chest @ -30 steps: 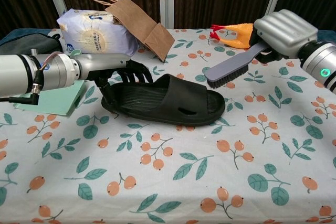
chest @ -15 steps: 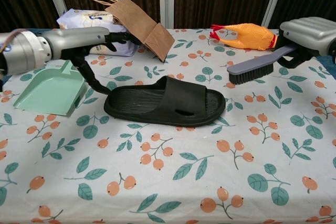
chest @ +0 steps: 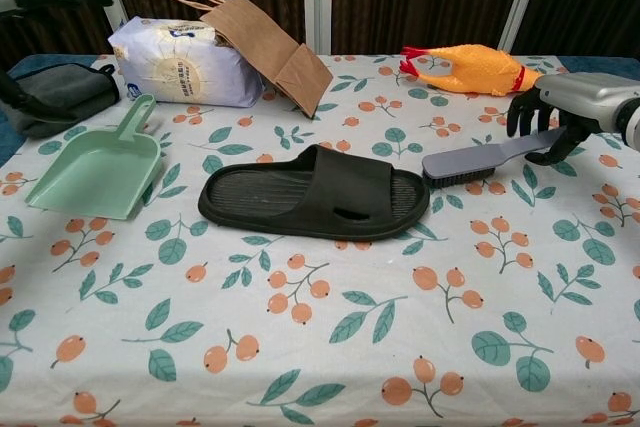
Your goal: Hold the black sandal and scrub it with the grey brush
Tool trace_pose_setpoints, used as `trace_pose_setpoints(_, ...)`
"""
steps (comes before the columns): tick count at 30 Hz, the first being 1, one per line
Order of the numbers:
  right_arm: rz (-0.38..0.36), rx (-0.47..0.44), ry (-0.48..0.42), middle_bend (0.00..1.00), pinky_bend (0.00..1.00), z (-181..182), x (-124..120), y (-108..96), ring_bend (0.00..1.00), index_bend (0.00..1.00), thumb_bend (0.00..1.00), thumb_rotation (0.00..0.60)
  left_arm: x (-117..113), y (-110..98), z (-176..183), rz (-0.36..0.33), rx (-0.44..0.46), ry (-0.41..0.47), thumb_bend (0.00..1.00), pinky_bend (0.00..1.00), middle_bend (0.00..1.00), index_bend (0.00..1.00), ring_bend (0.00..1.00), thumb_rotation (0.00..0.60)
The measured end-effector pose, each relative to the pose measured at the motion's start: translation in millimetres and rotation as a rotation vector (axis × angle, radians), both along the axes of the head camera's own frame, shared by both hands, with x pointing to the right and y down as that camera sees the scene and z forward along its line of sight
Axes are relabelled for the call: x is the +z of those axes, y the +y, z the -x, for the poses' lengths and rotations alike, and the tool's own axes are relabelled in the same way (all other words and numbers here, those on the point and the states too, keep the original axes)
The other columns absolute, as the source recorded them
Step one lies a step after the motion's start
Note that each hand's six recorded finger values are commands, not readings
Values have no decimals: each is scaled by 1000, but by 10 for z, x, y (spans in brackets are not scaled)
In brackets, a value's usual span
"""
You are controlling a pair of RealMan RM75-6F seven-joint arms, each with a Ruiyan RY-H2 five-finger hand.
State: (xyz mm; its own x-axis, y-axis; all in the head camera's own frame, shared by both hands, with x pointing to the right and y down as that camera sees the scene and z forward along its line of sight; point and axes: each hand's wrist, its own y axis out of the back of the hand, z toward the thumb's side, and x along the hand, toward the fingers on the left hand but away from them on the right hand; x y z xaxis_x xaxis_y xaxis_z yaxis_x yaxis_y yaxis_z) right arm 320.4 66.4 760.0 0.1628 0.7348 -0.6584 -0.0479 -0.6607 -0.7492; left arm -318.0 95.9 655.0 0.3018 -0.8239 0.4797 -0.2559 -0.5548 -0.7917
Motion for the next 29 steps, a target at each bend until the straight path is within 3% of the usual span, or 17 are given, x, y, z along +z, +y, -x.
trace_pose_setpoints(6,12,16,-26,76,108,-112,-177,58,23,0,91,600,-115,169,405,-19,-65,-58,59,144,34,133,21,600)
trace_pose_setpoints(9,-11,33,-49,89,110,-220,-381,88,29,0,93,600,-191,259,597,-29,-86,-99,59,144,49,133,21,600)
trace_pose_setpoints(15,-135,70,-72,190,185,-575,-950,208,119,22,173,600,-313,473,985,-35,-142,-211,59,147,85,134,21,600)
trace_pose_setpoints(23,-275,168,-83,216,185,-1121,-1651,722,119,45,221,600,-600,761,1399,-129,-245,-410,59,147,104,138,22,600)
trace_pose_setpoints(29,-326,204,-76,214,186,-1216,-1920,1115,119,46,220,600,-737,1041,1387,-143,-291,-457,59,147,103,138,22,600)
